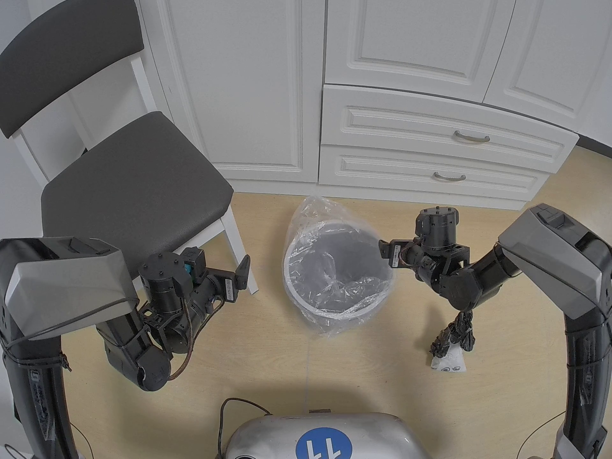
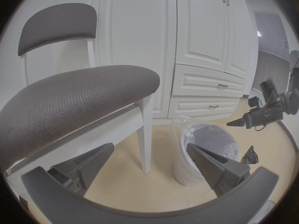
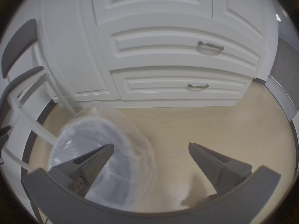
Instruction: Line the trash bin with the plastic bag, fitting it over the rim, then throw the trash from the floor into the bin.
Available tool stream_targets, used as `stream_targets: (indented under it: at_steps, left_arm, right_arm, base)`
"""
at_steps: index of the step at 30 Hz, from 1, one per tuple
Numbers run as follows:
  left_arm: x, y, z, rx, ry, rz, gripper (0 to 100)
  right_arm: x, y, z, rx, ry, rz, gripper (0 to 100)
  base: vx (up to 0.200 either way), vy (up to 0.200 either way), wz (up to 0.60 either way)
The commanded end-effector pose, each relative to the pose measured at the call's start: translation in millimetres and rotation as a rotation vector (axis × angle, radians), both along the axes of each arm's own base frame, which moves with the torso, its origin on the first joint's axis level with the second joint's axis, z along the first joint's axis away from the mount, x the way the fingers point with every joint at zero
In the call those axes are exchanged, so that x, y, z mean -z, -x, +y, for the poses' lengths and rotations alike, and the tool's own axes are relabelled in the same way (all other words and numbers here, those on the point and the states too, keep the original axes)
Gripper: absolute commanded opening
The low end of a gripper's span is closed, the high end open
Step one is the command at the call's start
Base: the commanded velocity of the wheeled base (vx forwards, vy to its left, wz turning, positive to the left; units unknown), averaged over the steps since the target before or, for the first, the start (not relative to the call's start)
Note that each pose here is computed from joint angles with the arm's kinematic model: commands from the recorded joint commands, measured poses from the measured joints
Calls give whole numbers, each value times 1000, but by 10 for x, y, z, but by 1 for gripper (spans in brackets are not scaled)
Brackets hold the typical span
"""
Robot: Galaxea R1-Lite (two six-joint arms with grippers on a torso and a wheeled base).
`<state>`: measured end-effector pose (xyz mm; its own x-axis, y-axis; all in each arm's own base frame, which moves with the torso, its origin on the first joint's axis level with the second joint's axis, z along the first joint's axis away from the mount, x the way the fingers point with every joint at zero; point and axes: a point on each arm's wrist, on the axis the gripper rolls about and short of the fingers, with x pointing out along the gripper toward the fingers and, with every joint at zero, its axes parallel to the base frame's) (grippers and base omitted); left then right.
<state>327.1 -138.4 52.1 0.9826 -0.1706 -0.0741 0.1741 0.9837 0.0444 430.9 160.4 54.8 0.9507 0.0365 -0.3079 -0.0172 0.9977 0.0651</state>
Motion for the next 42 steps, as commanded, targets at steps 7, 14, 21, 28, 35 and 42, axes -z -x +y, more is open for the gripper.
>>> stream_targets:
  at_steps: [7, 14, 21, 28, 35, 42]
  left_arm:
    - [-219, 363, 8, 7, -70, -11, 100]
    - [-300, 428, 16, 2, -57, -26, 100]
    - [-301, 383, 81, -26, -55, -27, 100]
    - [-268, 359, 157, -52, -70, -11, 100]
    - [-178, 317, 218, -74, -83, 19, 100]
    - [-131, 279, 276, -96, -86, 30, 100]
  right_arm:
    - [88, 480, 367, -137, 44, 101, 100]
    - [490, 348, 578, -145, 56, 188, 100]
    - [473, 331, 556, -142, 51, 186, 100]
    - [151, 616, 397, -170, 128, 225, 100]
    - [133, 687, 393, -190, 156, 223, 100]
    - [160, 770, 403, -223, 208, 236, 100]
  base:
    - [0, 0, 0]
    - [0, 0, 0]
    - [0, 0, 0]
    - [0, 0, 0]
    - [0, 0, 0]
    - [0, 0, 0]
